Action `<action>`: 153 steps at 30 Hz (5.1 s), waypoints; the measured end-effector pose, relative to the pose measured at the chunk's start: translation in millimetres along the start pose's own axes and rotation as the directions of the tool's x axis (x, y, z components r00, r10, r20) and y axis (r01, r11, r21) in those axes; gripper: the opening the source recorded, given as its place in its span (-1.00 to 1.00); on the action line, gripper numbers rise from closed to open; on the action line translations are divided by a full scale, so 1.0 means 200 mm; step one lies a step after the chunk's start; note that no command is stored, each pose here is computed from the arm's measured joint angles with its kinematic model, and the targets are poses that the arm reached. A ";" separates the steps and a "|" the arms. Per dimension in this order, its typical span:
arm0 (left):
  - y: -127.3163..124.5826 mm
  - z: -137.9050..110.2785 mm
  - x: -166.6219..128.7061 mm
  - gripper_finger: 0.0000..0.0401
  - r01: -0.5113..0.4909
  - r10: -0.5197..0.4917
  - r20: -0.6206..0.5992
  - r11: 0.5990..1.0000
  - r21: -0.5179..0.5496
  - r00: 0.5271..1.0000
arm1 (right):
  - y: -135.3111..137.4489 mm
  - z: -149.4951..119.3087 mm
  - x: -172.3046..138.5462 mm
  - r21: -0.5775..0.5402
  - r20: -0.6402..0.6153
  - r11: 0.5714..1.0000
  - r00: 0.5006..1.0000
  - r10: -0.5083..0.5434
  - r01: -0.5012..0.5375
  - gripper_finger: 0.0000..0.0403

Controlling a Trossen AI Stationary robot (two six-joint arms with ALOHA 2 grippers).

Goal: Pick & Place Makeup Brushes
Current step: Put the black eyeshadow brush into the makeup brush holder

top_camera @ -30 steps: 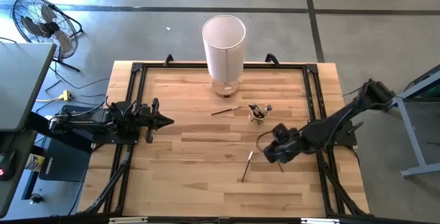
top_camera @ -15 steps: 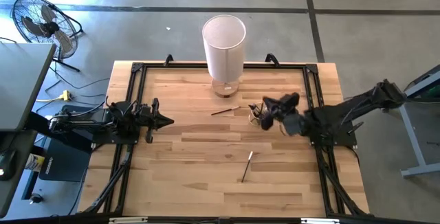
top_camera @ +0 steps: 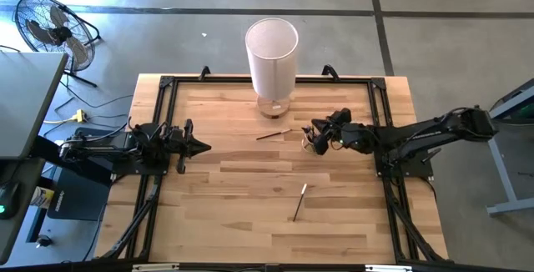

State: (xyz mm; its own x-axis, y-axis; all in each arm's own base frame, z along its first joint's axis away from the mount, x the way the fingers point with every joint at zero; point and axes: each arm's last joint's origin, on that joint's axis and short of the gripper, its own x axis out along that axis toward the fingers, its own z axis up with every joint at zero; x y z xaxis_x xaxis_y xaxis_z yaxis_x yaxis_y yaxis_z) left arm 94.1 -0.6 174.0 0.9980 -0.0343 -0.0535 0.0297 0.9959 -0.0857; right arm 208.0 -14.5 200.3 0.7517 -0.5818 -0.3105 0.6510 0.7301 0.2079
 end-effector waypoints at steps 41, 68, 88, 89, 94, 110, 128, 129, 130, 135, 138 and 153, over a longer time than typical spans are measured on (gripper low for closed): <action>0.00 0.00 0.00 -0.99 0.000 0.000 0.000 1.000 0.000 1.000 | 0.76 -0.04 -0.02 0.213 -0.862 0.689 0.466 -0.201 0.692 -0.94; 0.00 0.00 0.00 -0.99 0.000 0.000 0.000 1.000 0.000 1.000 | 0.77 -0.37 0.27 0.133 -0.921 0.528 0.302 -0.247 0.839 -0.44; 0.00 0.00 0.00 -0.99 0.000 0.000 0.000 1.000 0.000 1.000 | 0.79 -0.41 0.31 0.134 -0.898 0.649 0.369 -0.240 0.749 -0.97; 0.00 0.00 0.00 -0.99 0.001 -0.001 0.001 1.000 0.000 1.000 | 0.79 -0.40 0.31 0.141 -0.889 0.663 0.388 -0.242 0.735 -0.98; 0.00 0.00 0.00 -0.99 0.000 0.000 0.000 1.000 0.000 1.000 | 0.81 -0.24 0.25 0.227 -0.786 0.746 0.571 -0.239 0.625 -0.99; 0.00 0.00 0.00 -0.99 0.001 -0.001 0.001 1.000 0.000 1.000 | 0.59 0.45 -0.08 -0.011 -0.123 0.932 0.924 -0.361 0.362 -1.00; 0.00 0.00 0.00 -0.99 0.001 -0.001 0.000 1.000 0.000 1.000 | 0.34 0.12 0.17 0.025 -0.079 0.860 0.859 -0.506 0.509 -1.00; 0.00 0.00 0.00 -0.99 0.001 -0.001 0.001 1.000 0.000 1.000 | 0.34 0.09 0.18 0.043 -0.079 0.868 0.867 -0.491 0.495 -1.00; 0.00 0.00 0.00 -0.99 0.001 -0.001 0.001 1.000 0.000 1.000 | 0.33 0.06 0.18 0.044 -0.088 0.874 0.873 -0.480 0.484 -1.00; 0.00 0.00 0.00 -0.99 0.000 0.000 0.000 1.000 0.000 1.000 | 0.31 0.03 0.18 0.042 -0.168 0.888 0.880 -0.445 0.458 -0.95; 0.00 0.00 0.00 -0.99 0.001 -0.001 0.001 1.000 0.000 1.000 | 0.31 0.06 0.16 0.057 -0.194 0.895 0.884 -0.425 0.443 -0.85; 0.00 0.00 0.00 -0.99 0.000 0.000 0.001 1.000 0.000 1.000 | 0.16 0.50 -0.02 0.093 -0.122 0.989 0.987 -0.103 0.114 -0.31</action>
State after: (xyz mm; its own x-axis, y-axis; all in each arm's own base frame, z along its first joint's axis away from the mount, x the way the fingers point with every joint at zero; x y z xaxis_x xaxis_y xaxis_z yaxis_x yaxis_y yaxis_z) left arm 94.0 -0.6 174.3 0.9980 -0.0347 -0.0526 0.0301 0.9959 -0.0855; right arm 236.7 -24.9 299.9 0.6625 -0.6058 -0.4406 0.7396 0.6222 0.2566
